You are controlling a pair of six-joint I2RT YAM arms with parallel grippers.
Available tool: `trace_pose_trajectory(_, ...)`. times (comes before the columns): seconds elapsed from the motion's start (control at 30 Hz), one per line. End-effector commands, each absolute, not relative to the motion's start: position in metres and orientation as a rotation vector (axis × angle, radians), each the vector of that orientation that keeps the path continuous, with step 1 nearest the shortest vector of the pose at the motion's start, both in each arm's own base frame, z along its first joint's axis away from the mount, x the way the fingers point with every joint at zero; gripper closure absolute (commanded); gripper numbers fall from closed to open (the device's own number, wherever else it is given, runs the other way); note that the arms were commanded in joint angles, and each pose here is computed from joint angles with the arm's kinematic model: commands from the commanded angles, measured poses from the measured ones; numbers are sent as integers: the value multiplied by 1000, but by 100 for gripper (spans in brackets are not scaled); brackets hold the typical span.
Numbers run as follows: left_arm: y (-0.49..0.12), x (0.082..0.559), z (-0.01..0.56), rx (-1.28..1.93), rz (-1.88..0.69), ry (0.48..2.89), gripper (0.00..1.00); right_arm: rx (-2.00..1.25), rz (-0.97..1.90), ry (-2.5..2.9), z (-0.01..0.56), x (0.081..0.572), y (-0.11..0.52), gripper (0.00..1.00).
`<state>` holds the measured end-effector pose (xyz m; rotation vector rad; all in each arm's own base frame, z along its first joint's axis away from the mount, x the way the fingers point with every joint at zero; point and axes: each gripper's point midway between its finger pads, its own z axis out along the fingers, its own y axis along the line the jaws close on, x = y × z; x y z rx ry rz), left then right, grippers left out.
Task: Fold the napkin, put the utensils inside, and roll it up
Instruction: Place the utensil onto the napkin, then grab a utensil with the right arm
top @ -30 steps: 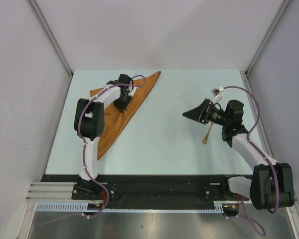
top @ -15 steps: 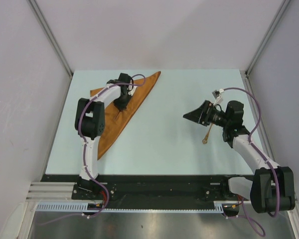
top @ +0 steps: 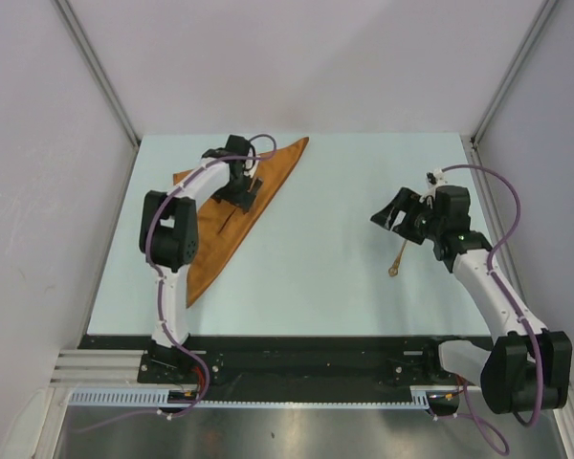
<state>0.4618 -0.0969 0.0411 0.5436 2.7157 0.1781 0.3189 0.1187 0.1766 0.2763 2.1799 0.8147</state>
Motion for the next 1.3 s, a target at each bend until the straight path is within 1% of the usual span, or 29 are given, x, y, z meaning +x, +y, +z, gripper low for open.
trace_pose_trajectory(0.0,-122,459,124,428,44,2554,14,443,437,2288,152,324,67,18)
trace_pose_trajectory(0.03,-132,452,142,424,-39,2519,14,469,392,2297,146,329,61,18)
trace_pose_trajectory(0.1,-144,450,162,392,-120,2458,14,498,362,2311,140,333,57,19)
trace_pose_trajectory(0.13,-156,437,174,427,-212,2424,14,510,341,2338,129,337,55,20)
trace_pose_trajectory(0.2,-167,433,192,380,-299,2351,14,520,324,2358,117,343,54,24)
trace_pose_trajectory(0.23,-172,419,199,388,-346,2329,14,526,305,2373,110,344,53,26)
trace_pose_trajectory(0.27,-176,418,205,389,-376,2291,14,535,281,2408,99,346,51,29)
trace_pose_trajectory(0.3,-179,412,206,390,-400,2281,14,540,259,2420,94,347,49,30)
trace_pose_trajectory(0.33,-178,404,198,388,-408,2293,14,559,203,2425,89,348,41,31)
trace_pose_trajectory(0.37,-180,401,207,388,-416,2256,14,565,172,2448,82,349,38,34)
trace_pose_trajectory(0.43,-177,395,202,384,-414,2254,14,574,100,2453,77,352,29,35)
trace_pose_trajectory(0.53,-177,394,210,380,-411,2243,14,596,24,2474,68,357,18,41)
trace_pose_trajectory(0.9,-178,388,222,386,-430,2214,14,620,-81,2551,32,377,9,55)
trace_pose_trajectory(1.0,-180,387,224,388,-441,2210,14,623,-87,2559,26,380,8,60)
trace_pose_trajectory(1.03,-180,387,224,392,-444,2209,14,625,-88,2565,24,379,8,63)
trace_pose_trajectory(1.07,-180,387,223,389,-447,2213,14,626,-88,2574,21,379,8,70)
trace_pose_trajectory(1.13,-182,386,223,393,-456,2212,14,632,-80,2586,18,378,9,79)
trace_pose_trajectory(1.17,-183,386,224,393,-457,2212,14,630,-77,2594,16,377,10,89)
trace_pose_trajectory(1.2,-184,385,224,397,-461,2212,14,628,-54,2601,15,377,13,92)
trace_pose_trajectory(1.23,-185,385,224,396,-461,2210,14,628,-41,2603,16,378,15,99)
trace_pose_trajectory(1.27,-185,384,226,398,-466,2206,14,627,-24,2606,16,377,17,100)
